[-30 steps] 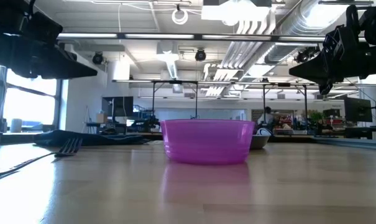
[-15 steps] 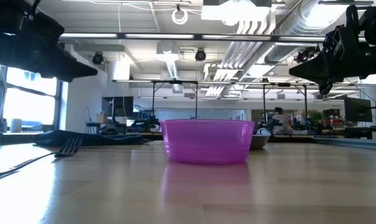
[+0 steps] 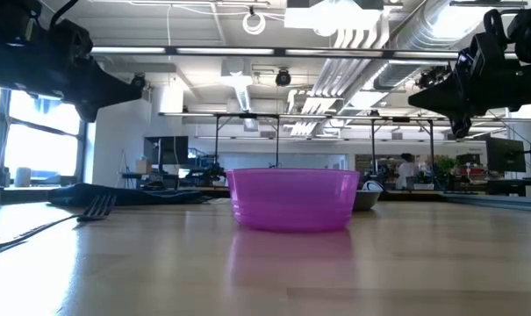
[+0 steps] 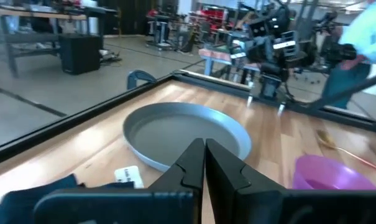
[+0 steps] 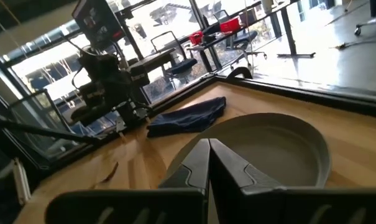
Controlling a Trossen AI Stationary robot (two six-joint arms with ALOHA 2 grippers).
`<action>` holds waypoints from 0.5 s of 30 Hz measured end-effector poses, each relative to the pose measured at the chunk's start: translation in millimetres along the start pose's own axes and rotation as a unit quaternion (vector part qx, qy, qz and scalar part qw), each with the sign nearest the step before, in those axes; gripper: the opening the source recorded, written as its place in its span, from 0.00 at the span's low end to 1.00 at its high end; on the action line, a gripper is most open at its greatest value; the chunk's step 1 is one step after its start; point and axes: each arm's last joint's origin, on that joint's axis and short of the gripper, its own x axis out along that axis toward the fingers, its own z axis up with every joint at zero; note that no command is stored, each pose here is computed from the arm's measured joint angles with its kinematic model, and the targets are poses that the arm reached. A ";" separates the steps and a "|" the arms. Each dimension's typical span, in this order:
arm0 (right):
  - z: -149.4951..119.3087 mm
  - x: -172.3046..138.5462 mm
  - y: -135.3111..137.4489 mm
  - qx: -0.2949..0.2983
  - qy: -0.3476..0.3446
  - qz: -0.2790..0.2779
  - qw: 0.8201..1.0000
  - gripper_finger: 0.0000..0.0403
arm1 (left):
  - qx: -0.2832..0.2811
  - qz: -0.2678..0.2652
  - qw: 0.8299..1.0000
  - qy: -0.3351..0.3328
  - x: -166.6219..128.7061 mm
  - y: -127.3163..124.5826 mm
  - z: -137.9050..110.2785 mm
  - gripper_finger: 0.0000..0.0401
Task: Set table place
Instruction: Put the purple bowl on the gray plate
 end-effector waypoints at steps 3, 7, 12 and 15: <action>0.2 0.0 0.1 0.037 -0.001 0.000 0.999 0.00 | -0.001 0.007 1.000 -0.003 0.0 0.4 0.3 0.01; 10.6 -1.1 5.3 0.056 -0.008 0.008 0.998 0.00 | -0.005 0.003 1.000 -0.025 -0.1 -0.4 4.8 0.01; 41.5 0.3 19.7 0.033 0.022 -0.005 0.999 0.00 | 0.009 -0.001 0.998 -0.055 -0.6 -1.3 11.1 0.01; 59.8 8.4 27.3 0.011 0.095 -0.037 0.995 0.00 | 0.012 -0.001 0.998 -0.054 -0.7 -1.4 11.7 0.01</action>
